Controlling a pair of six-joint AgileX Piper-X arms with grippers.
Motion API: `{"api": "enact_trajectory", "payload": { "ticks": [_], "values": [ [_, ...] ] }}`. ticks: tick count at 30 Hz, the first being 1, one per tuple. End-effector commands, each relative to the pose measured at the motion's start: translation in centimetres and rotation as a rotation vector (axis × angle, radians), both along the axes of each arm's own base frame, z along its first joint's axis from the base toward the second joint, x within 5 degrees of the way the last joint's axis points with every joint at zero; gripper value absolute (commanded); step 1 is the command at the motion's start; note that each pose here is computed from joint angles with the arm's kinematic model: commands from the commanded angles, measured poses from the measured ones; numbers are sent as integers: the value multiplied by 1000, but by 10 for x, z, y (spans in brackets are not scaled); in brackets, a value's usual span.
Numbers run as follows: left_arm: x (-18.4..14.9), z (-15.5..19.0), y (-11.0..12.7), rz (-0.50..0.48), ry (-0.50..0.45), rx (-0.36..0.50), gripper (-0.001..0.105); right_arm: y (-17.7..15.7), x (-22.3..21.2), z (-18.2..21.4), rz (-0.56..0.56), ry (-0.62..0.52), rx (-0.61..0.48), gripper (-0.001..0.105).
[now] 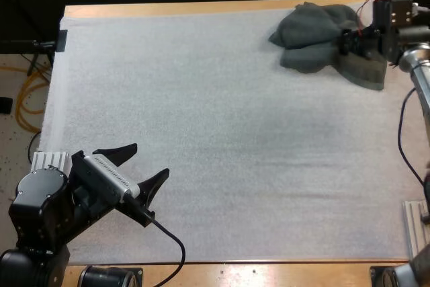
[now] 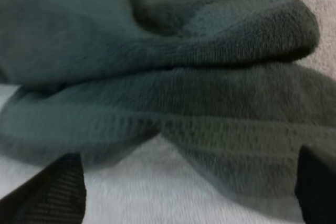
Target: Pick towel from pile fold and stack
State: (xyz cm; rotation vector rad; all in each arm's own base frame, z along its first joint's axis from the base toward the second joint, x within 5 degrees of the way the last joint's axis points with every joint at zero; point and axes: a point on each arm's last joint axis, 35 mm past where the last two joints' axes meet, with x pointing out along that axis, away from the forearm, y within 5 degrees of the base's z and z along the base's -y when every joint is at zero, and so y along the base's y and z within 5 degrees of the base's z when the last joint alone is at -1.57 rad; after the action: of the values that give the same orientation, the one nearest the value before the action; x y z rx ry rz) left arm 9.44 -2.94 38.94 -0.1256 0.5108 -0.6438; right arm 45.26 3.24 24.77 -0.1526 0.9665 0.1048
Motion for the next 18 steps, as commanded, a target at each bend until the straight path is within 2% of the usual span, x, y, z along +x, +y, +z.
{"api": "enact_trajectory", "payload": {
  "ticks": [1,9,13,16,18],
  "values": [
    [0,3,0,-8,-11,-12,67,1,8,-4,-14,-21,8,78],
    [0,3,0,-7,-10,-13,67,3,32,-56,-101,-20,66,78],
    [0,3,0,-7,-10,-13,67,2,35,-76,-119,14,37,75],
    [0,3,0,-6,-8,-16,67,0,35,-88,-148,37,-12,48],
    [0,3,0,0,0,-24,67,0,35,-88,-152,37,-16,23]
  ]
}}
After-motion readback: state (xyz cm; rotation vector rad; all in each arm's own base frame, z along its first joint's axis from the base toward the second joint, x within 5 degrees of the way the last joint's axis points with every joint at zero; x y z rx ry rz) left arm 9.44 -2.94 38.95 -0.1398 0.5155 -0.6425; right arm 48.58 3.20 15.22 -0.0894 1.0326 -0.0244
